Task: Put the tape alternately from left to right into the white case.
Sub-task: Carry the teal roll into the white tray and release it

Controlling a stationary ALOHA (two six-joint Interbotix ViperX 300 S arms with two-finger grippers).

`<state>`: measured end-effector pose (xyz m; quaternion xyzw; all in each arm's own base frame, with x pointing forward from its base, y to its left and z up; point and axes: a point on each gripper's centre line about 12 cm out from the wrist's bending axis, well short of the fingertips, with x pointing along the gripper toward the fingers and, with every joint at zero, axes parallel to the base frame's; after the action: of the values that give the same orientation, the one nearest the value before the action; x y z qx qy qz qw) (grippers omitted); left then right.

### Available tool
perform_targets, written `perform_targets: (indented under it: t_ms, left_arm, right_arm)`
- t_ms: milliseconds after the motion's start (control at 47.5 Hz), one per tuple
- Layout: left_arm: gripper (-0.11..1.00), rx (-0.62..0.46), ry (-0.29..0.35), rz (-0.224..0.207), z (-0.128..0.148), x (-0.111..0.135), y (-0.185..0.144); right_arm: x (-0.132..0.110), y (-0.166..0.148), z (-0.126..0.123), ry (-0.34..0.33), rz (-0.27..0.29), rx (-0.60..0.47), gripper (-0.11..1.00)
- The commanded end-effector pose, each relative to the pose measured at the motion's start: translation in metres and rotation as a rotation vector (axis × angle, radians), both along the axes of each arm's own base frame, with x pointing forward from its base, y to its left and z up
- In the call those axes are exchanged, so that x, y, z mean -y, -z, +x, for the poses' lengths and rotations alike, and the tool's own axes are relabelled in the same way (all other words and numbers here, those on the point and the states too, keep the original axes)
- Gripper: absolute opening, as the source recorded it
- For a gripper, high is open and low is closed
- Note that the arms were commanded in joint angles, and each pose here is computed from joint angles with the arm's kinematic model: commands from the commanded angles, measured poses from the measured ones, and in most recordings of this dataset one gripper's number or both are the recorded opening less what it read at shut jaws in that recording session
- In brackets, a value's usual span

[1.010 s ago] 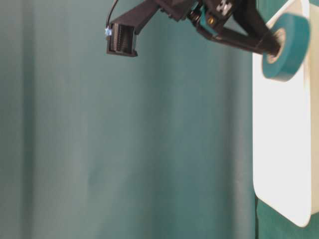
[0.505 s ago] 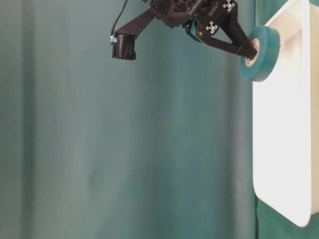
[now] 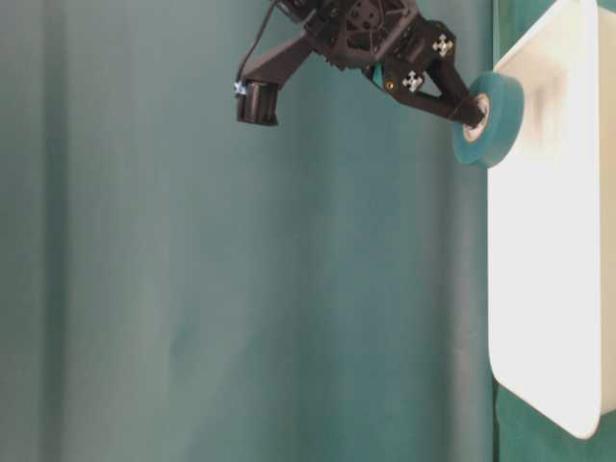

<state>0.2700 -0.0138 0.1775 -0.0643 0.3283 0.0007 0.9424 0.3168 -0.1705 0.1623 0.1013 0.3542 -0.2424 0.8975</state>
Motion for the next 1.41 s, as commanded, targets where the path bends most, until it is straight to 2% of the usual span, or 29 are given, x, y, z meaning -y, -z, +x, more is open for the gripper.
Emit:
perform_targets:
  t_ms: [0, 210, 589, 631, 779, 821, 905, 1178, 1389]
  left_arm:
    - [0.59, 0.015, 0.003, -0.003, 0.001, 0.001, -0.003]
    - [0.59, 0.015, 0.001, -0.003, 0.001, 0.001, -0.003]
    - [0.59, 0.015, 0.003, -0.003, 0.001, 0.001, -0.003]
    - [0.59, 0.015, 0.001, -0.003, 0.001, 0.001, -0.003]
    - [0.59, 0.017, 0.001, -0.003, 0.001, 0.001, -0.003]
    - [0.59, 0.017, 0.001, -0.003, 0.001, 0.001, -0.003]
    - [0.59, 0.017, 0.001, -0.003, 0.001, 0.001, -0.003]
    - [0.59, 0.017, 0.003, -0.003, 0.000, 0.001, -0.003]
    - [0.59, 0.017, 0.003, -0.003, 0.001, 0.001, -0.003]
  right_arm:
    - [0.010, -0.009, 0.006, 0.007, -0.025, 0.029, 0.24]
    - [0.022, 0.002, 0.010, 0.028, -0.013, 0.006, 0.24]
    - [0.023, 0.004, 0.010, 0.035, -0.006, 0.002, 0.26]
    - [0.023, 0.004, 0.010, 0.037, -0.005, 0.002, 0.34]
    - [0.023, 0.005, 0.010, 0.036, -0.004, 0.001, 0.76]
    - [0.023, 0.005, 0.010, 0.037, -0.003, 0.001, 0.80]
    - [0.022, 0.005, 0.009, 0.037, -0.002, 0.000, 0.77]
    - [0.019, 0.002, 0.008, 0.031, -0.005, 0.005, 0.77]
    - [0.004, -0.008, 0.010, -0.006, -0.017, 0.029, 0.77]
